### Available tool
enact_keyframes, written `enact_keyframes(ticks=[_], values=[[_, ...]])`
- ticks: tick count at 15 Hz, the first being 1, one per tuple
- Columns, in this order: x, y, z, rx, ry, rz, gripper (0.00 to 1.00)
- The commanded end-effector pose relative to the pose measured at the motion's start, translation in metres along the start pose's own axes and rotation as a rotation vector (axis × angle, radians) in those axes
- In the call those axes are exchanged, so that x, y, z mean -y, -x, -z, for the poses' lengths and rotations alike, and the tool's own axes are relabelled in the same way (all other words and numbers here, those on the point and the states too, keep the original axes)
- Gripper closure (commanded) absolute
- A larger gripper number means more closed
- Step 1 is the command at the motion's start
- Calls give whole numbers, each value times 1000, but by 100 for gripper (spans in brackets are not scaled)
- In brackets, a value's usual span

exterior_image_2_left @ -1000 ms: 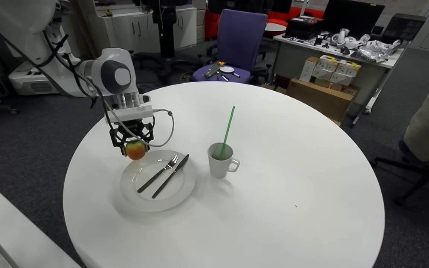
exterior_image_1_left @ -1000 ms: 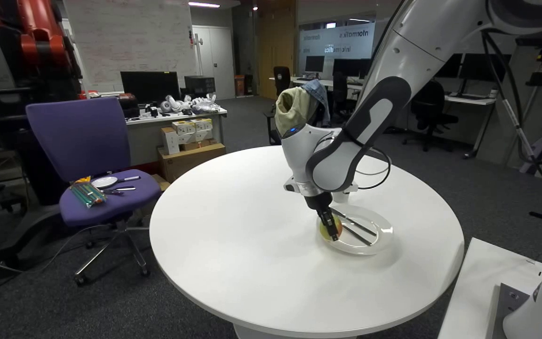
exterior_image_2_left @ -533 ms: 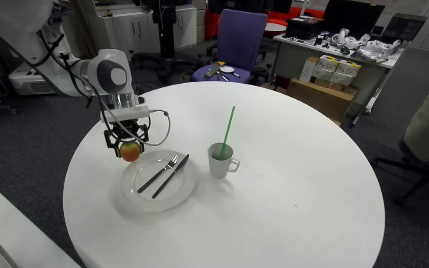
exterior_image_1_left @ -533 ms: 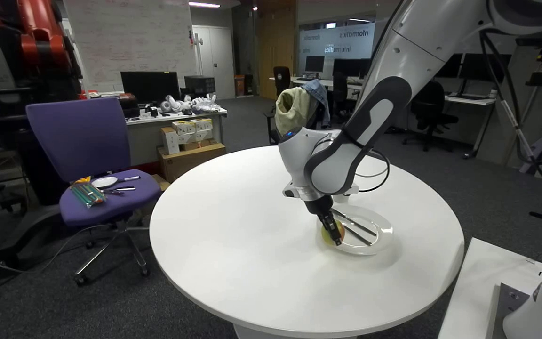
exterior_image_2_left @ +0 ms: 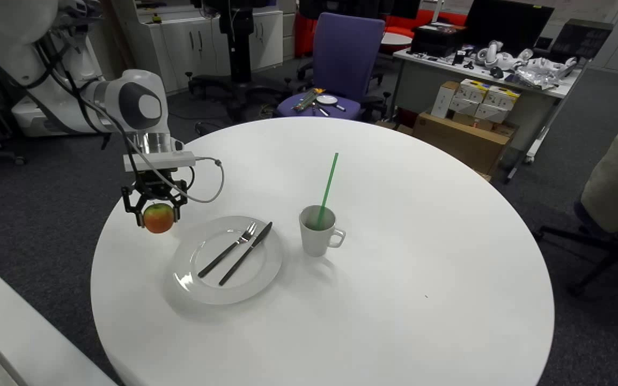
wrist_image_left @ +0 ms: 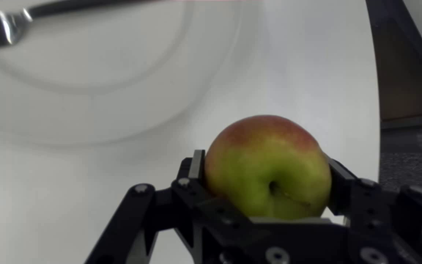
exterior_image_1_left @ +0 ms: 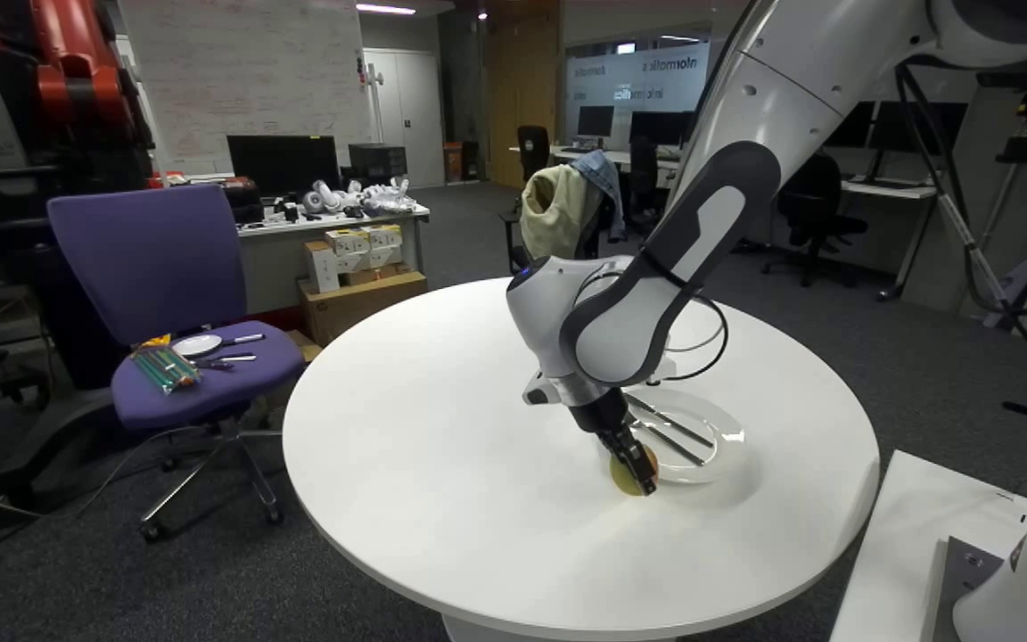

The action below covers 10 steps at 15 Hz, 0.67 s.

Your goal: Move the apple

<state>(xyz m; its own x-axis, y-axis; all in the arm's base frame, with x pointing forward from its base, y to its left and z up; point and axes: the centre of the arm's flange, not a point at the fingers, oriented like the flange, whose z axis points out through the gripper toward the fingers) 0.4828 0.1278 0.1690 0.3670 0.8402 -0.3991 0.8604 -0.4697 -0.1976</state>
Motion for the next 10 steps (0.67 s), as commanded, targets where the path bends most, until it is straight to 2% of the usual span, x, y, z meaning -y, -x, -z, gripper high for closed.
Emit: enact_keyframes(ticks=[1,5,10], values=[[40,-12,19,-31,6,148,50],[52,-20,22,-70,43,215,50],[20,7,17,-199,77,175,50]])
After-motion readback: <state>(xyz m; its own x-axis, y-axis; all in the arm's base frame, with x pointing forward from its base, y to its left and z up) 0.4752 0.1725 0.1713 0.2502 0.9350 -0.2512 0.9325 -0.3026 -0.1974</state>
